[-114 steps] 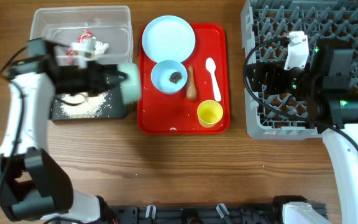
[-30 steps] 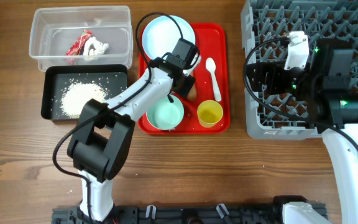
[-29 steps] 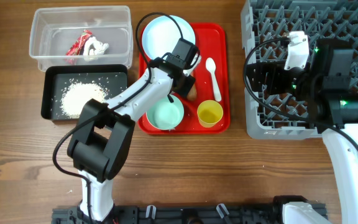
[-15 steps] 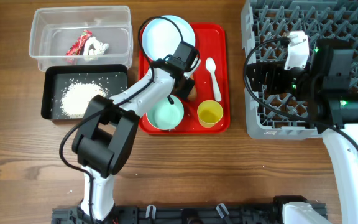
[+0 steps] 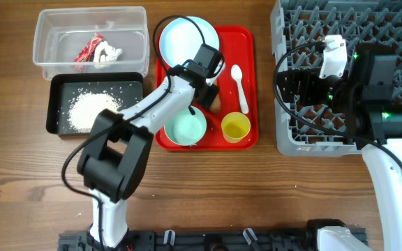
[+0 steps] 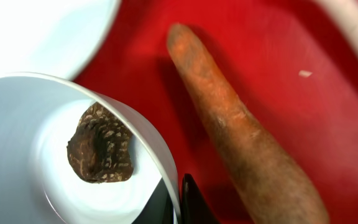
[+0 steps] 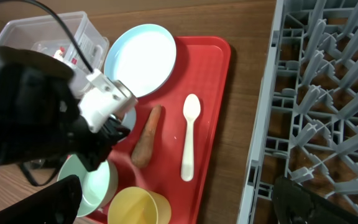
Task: Sort waste into correct bins and load items into the dishwasher rack
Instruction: 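Tip the blue bowl over the black tray to dump the scrap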
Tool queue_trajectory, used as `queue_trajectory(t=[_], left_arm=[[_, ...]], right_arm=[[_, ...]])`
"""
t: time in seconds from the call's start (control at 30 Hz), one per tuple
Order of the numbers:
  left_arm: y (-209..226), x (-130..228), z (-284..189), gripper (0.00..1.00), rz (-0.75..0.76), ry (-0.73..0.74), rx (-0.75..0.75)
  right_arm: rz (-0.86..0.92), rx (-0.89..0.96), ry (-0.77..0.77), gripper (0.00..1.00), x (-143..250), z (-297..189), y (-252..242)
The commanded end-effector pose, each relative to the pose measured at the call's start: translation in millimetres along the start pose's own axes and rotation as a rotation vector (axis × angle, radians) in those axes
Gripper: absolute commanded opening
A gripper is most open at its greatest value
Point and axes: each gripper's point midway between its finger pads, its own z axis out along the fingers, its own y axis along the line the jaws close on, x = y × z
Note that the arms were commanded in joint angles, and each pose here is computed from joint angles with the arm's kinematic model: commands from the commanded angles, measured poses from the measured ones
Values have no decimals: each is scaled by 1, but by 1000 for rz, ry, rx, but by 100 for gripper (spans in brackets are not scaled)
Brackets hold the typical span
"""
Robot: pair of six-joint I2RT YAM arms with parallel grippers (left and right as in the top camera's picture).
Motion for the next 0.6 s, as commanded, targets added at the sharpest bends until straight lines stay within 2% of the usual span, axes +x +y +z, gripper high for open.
queue_trajectory(t=[0.0,0.13,0.27,0.37,0.47,0.57], left_arm=[[8,-38,-63,4,-98,-163,7],[18,-53,-113,4,-231,-261,17],[50,-32,-148,4,-500,-235,42],[73,-8,-159,4,-610,-162,174],[102,13,-165,4,-716,-120,371],[125,23,-183,4,-721,-190,599]], right_arm=[[-3,9,-12,100,-7,0,-1],[-2,9,-12,100,-7,0,-1],[2,9,-3,99,-5,0,-1],[6,10,8,100,-2,0,-1],[6,10,7,100,-2,0,-1],[6,10,7,100,-2,0,-1]])
